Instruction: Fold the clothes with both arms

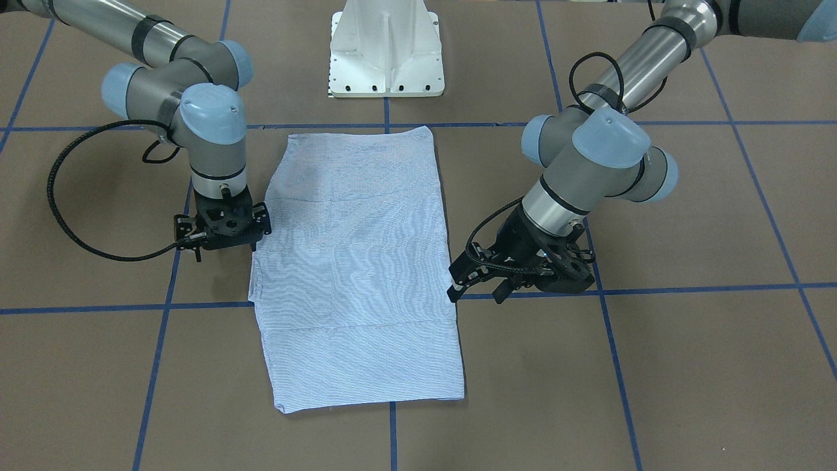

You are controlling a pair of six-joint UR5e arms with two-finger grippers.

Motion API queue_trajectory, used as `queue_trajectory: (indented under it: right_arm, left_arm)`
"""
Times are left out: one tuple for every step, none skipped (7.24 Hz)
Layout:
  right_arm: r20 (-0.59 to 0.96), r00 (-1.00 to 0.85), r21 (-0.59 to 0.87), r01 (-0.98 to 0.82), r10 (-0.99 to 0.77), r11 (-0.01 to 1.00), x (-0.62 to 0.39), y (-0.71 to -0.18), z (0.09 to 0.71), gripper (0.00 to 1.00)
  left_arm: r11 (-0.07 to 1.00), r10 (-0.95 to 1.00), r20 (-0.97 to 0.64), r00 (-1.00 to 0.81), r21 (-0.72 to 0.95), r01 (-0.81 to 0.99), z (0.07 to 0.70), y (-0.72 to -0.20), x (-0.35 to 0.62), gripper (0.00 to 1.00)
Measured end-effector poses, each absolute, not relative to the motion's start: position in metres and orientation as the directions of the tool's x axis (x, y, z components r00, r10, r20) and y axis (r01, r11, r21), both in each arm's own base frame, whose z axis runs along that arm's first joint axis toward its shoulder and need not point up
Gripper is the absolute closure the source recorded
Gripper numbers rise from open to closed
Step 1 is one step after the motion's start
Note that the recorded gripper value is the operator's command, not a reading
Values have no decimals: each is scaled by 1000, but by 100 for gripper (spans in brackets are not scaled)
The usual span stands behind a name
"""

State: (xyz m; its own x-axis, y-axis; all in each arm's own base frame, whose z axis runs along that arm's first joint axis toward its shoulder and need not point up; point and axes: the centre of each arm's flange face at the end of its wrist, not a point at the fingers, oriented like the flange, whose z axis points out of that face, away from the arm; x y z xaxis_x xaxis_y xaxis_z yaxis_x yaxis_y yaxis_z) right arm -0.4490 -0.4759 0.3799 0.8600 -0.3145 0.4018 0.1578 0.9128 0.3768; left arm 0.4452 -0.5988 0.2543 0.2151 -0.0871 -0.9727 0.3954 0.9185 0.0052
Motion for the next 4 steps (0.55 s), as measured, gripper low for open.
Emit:
queue_trajectory:
  right_arm:
    - [412, 854, 374, 159, -317, 914, -443, -476, 380, 0]
    - [452, 833, 370, 151, -320, 917, -435, -476, 368, 0]
    - [497, 805, 369, 141, -324, 919, -427, -473, 351, 0]
    - [543, 773, 366, 133, -327, 921, -418, -466, 334, 0]
  left_arm:
    - [918, -84, -974, 212, 7, 396, 251, -598, 444, 0]
    - [918, -80, -975, 209, 9, 396, 248, -597, 444, 0]
    - [918, -76, -976, 205, 12, 396, 245, -596, 443, 0]
    - [919, -72, -977, 202, 14, 395, 242, -593, 441, 0]
